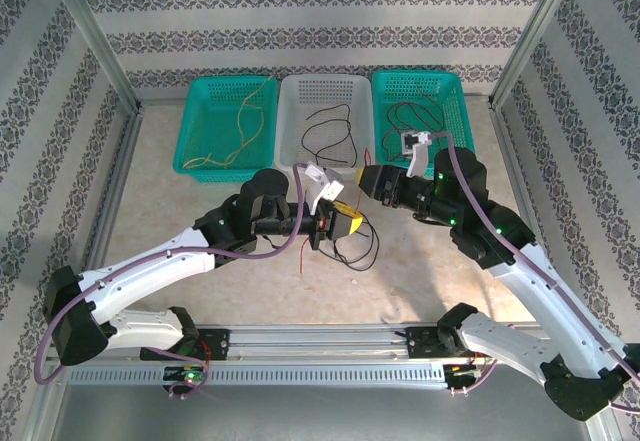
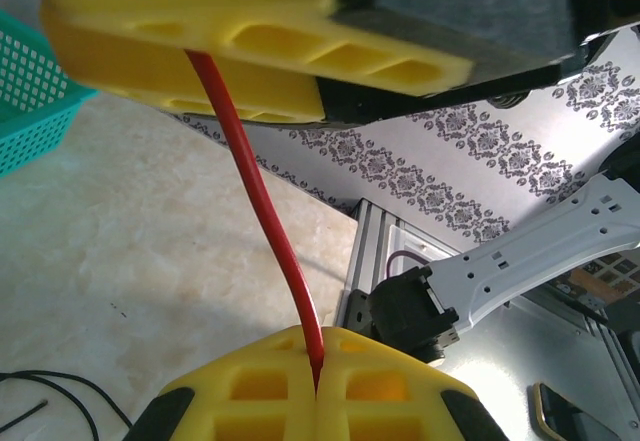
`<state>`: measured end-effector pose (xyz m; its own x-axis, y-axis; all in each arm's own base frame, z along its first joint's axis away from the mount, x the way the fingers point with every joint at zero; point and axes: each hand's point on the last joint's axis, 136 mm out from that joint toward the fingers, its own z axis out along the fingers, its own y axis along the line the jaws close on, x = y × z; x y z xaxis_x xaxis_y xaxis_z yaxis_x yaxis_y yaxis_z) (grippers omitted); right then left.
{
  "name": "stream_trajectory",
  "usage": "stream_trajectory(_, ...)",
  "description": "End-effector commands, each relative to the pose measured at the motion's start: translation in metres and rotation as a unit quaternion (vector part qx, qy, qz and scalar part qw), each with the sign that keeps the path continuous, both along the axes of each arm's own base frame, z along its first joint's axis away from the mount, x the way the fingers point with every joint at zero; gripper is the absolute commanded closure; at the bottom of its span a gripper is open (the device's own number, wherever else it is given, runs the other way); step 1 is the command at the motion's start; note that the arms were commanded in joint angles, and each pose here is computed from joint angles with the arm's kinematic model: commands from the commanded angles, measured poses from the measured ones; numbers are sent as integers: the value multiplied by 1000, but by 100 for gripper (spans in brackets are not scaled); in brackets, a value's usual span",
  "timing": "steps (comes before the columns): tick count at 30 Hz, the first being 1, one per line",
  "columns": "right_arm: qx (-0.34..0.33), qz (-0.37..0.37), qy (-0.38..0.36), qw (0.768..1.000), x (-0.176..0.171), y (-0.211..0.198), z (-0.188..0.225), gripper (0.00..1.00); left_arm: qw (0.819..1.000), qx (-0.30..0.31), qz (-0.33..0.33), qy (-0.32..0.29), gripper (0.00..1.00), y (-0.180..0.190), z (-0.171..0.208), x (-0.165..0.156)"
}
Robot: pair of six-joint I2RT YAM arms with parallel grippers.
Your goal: Untangle the cables
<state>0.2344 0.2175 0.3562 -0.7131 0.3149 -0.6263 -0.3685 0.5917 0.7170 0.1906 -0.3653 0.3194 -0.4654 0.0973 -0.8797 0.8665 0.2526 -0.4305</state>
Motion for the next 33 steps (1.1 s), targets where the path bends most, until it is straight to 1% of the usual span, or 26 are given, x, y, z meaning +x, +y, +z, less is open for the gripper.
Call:
stream_trajectory(1,8,17,-7,1000,-2,8,5,71,998,-52,-3,-42,100,2,44,-3)
stream_trajectory(2,7,16,-6,1000,-1,8,5,74,998,-53,-3,-44,100,1,46,-3)
stream_trajectory(5,6,14,-8,1000,-1,7,6,95,997,-53,-1,-52,100,2,50,-2)
stream_trajectory(6,4,10,-10,1000,-1,6,7,100,997,-53,2,-54,100,2,49,0)
stream_trajectory(12,8,-2,-29,1000,-1,1,20,100,998,-50,7,-44,100,-1,44,4)
stream_trajectory(13,7,-3,-32,999,0,0,22,100,998,-48,14,-43,97,-1,42,6)
stream_trajectory(14,7,-5,-34,999,2,0,24,100,998,-48,18,-41,83,0,41,7)
stream_trajectory(15,6,-7,-38,999,3,0,27,100,998,-48,22,-39,61,1,40,8)
stream_trajectory(16,3,-10,-42,999,5,-1,30,100,998,-48,28,-37,42,2,41,9)
stream_trajectory(17,-4,-16,-47,999,8,-3,33,100,998,-50,32,-37,35,4,42,10)
stream_trajectory(19,-20,-39,-52,998,18,-14,38,100,997,-48,43,-42,24,8,41,11)
stream_trajectory(22,-42,-89,-48,994,46,-39,47,100,995,-28,85,-43,13,20,33,21)
stream_trajectory(24,-56,-120,-43,990,70,-57,49,100,993,-12,111,-38,9,28,24,28)
stream_trajectory(27,-82,-160,-44,983,108,-82,56,100,990,11,141,-26,6,38,11,34)
stream_trajectory(30,-117,-211,-57,969,148,-111,64,100,987,26,158,-14,6,45,4,38)
stream_trajectory(33,-134,-255,-63,956,188,-139,73,100,979,47,199,-4,6,56,-7,49)
